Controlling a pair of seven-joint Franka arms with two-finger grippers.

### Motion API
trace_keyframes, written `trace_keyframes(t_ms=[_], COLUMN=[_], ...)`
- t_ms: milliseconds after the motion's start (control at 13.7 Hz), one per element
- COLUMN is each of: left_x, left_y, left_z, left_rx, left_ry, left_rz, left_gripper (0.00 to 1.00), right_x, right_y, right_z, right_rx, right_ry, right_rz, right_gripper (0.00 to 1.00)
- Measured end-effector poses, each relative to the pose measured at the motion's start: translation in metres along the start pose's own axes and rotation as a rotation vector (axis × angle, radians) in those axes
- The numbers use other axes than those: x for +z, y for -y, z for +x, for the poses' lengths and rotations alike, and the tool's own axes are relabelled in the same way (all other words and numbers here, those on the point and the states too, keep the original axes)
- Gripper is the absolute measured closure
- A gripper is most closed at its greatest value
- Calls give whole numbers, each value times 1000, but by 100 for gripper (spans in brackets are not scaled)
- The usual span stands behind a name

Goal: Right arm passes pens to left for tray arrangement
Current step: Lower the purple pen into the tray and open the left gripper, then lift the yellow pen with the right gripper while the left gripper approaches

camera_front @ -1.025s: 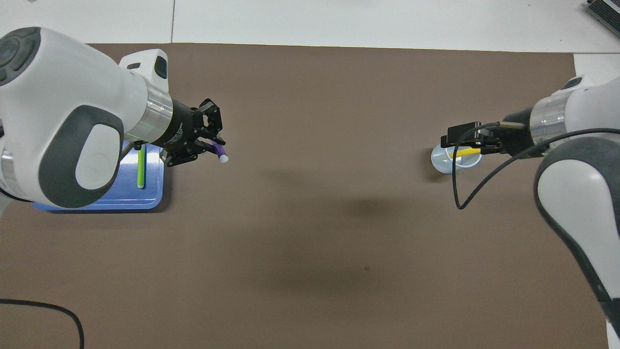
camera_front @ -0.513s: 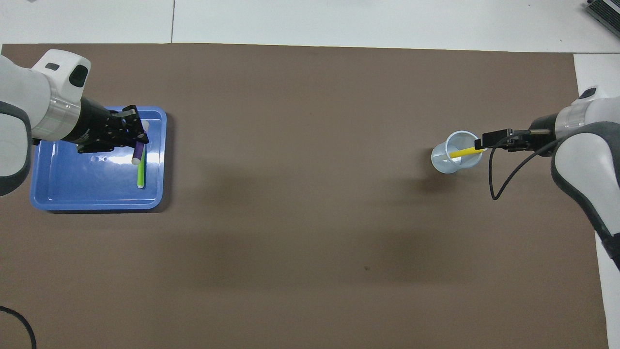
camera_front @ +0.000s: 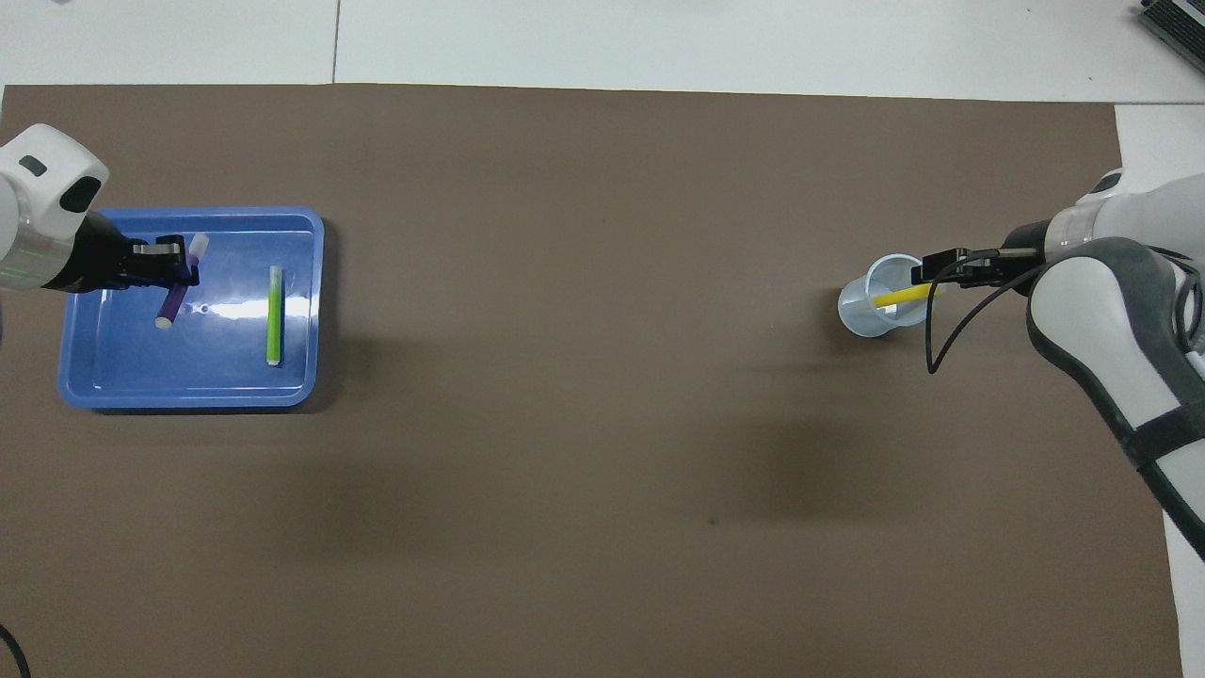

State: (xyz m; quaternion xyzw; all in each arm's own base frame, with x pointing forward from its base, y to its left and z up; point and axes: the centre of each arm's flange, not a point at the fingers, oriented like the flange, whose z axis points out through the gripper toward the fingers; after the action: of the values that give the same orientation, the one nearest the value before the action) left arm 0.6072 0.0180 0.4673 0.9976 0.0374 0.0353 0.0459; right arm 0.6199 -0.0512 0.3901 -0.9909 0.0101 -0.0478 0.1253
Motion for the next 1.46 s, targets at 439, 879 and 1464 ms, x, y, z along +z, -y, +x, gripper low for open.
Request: trace_keyframes(t_ms=[439,879,1464], left_x=[58,139,146], left_y=[57,59,59], left_z=[16,13,6], left_rx=[102,119,122], left_ry=[-50,-52,-43], left_rz=[68,39,39], left_gripper=[82,82,68], right_x=[4,6,-2], right_y=[0,-1,4], right_z=[-3,-4,-3], right_rx=[-2,-2,-10], right_ry=[12,16,33], right_rz=[-3,-3,4], right_gripper=[52,67,80])
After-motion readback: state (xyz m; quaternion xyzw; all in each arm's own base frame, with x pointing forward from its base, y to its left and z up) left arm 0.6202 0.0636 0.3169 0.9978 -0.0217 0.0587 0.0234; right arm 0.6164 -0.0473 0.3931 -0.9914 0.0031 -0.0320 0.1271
